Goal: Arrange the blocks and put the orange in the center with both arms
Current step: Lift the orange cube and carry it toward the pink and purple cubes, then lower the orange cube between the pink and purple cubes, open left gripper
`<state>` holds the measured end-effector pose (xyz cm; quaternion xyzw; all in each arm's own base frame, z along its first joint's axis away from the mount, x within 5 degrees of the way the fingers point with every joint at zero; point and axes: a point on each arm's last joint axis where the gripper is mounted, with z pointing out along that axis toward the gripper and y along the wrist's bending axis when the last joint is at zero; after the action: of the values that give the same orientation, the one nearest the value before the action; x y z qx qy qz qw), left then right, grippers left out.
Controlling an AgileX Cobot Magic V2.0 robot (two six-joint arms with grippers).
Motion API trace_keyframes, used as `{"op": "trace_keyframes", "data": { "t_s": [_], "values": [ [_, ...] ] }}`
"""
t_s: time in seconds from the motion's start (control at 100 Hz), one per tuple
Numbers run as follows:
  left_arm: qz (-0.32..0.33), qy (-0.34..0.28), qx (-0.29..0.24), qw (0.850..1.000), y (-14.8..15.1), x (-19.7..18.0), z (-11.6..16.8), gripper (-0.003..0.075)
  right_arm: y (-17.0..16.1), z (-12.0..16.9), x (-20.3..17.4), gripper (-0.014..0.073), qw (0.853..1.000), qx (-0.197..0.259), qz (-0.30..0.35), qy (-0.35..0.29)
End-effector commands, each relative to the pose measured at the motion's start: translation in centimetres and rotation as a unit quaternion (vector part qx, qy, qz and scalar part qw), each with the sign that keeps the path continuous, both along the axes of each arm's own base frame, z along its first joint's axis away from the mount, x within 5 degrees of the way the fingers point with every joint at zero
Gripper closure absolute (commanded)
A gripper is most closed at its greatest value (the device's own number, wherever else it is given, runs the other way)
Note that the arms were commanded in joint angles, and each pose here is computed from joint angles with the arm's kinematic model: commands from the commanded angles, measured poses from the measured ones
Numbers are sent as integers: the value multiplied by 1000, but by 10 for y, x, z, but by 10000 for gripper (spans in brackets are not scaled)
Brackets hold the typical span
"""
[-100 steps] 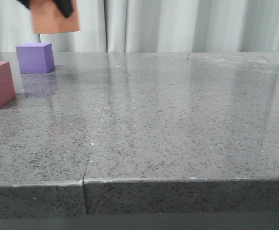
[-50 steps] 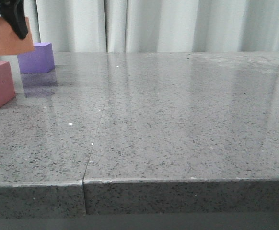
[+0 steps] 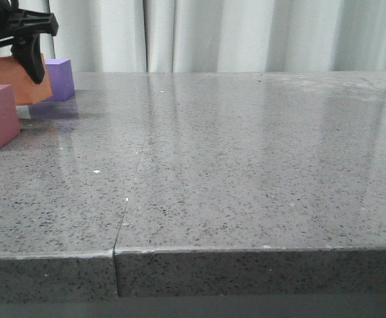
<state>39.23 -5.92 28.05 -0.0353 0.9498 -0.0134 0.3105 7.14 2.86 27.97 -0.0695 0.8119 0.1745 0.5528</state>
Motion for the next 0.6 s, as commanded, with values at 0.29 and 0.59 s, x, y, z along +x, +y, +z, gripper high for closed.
{"op": "trace_keyframes", "data": {
  "t_s": [0.29, 0.59],
  "values": [
    [7, -60, -6, 998, 1, 0, 21, 386, 1, 15, 2, 663, 999, 9, 5, -50],
    [6, -56, -6, 998, 1, -1, 18, 360, 1, 15, 2, 663, 999, 9, 5, -50]
  ]
}}
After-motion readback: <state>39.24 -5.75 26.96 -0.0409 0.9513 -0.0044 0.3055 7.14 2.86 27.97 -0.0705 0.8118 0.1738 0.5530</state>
